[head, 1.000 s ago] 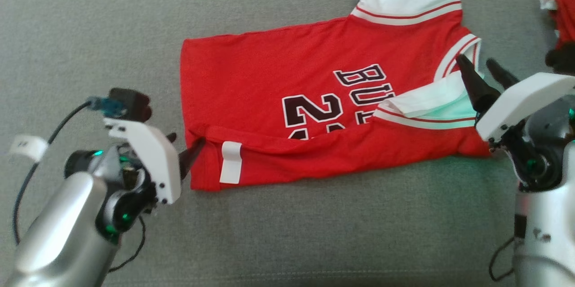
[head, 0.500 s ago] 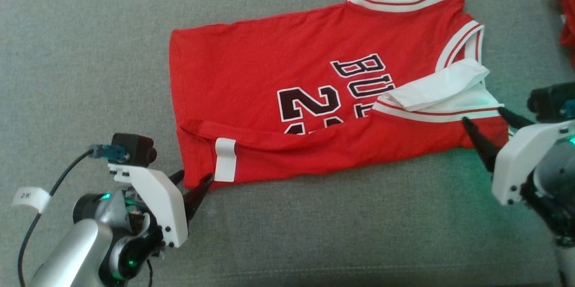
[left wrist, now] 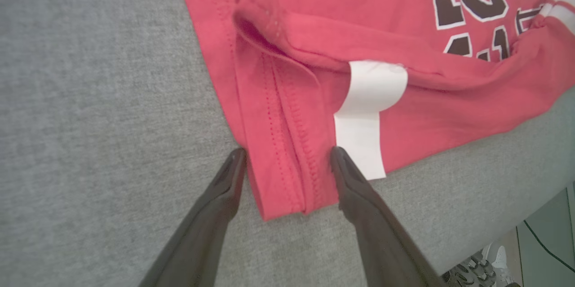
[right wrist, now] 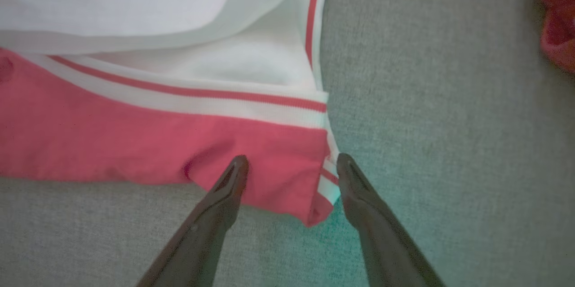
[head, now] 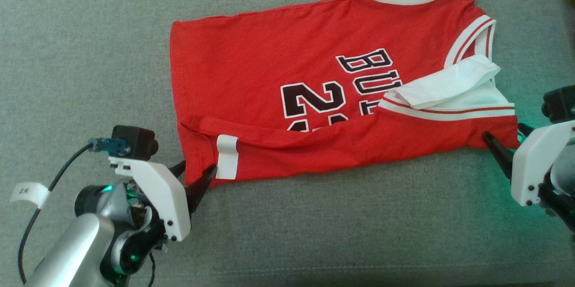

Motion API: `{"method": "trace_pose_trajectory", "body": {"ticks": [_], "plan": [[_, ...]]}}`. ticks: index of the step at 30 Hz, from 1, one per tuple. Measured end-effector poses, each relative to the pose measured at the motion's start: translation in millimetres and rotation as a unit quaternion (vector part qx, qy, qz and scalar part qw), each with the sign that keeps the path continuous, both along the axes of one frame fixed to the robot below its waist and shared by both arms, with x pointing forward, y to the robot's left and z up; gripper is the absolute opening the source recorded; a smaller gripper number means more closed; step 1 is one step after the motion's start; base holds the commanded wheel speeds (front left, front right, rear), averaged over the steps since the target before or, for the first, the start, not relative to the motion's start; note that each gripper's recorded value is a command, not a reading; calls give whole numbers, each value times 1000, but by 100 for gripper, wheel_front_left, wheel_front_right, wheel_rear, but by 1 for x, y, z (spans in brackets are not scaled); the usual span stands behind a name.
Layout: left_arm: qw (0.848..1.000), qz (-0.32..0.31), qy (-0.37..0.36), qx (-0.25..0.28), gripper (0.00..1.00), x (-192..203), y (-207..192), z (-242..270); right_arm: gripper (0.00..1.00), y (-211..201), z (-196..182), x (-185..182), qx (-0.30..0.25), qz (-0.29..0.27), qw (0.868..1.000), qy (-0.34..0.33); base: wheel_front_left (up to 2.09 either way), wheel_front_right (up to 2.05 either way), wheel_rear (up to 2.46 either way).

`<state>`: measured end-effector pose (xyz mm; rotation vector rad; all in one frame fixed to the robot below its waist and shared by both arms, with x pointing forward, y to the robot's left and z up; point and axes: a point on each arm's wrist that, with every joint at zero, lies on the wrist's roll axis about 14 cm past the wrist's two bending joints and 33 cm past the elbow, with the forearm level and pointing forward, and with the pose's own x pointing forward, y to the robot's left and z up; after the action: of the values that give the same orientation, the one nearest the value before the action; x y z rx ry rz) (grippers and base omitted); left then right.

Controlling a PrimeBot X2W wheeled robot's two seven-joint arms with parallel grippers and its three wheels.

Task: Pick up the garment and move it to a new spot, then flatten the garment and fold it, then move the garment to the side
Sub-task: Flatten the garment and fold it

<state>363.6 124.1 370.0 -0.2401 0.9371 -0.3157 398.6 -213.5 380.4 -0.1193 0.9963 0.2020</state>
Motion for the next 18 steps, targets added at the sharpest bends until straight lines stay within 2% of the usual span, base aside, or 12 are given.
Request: {"method": "trace_pose_trajectory", "body": {"ticks": [6,13,14,15,16,17,18], "plan": [[1000,-1,4,-3,100,0,-1,-3,100,3,-13,-5,12,-5,999,36,0,0,0],[1000,-9,8,-8,100,2,-5,-6,100,10,-18,5,26,-4,999,45,0,0,0],[1000,-11,8,-9,97,2,-5,-6,95,11,-18,5,28,-4,998,48,0,0,0],[1000,-13,8,-10,42,1,-6,-6,73,12,-18,4,30,-4,998,49,0,0,0],[1000,-17,8,-12,23,1,-8,-5,45,13,-18,4,33,-4,998,50,0,0,0],[1000,-19,9,-13,0,-1,-9,-5,0,14,-17,4,38,-6,998,51,0,0,0],[999,-24,12,-17,0,-3,-12,-5,0,17,-17,3,45,-8,998,53,0,0,0]]}}
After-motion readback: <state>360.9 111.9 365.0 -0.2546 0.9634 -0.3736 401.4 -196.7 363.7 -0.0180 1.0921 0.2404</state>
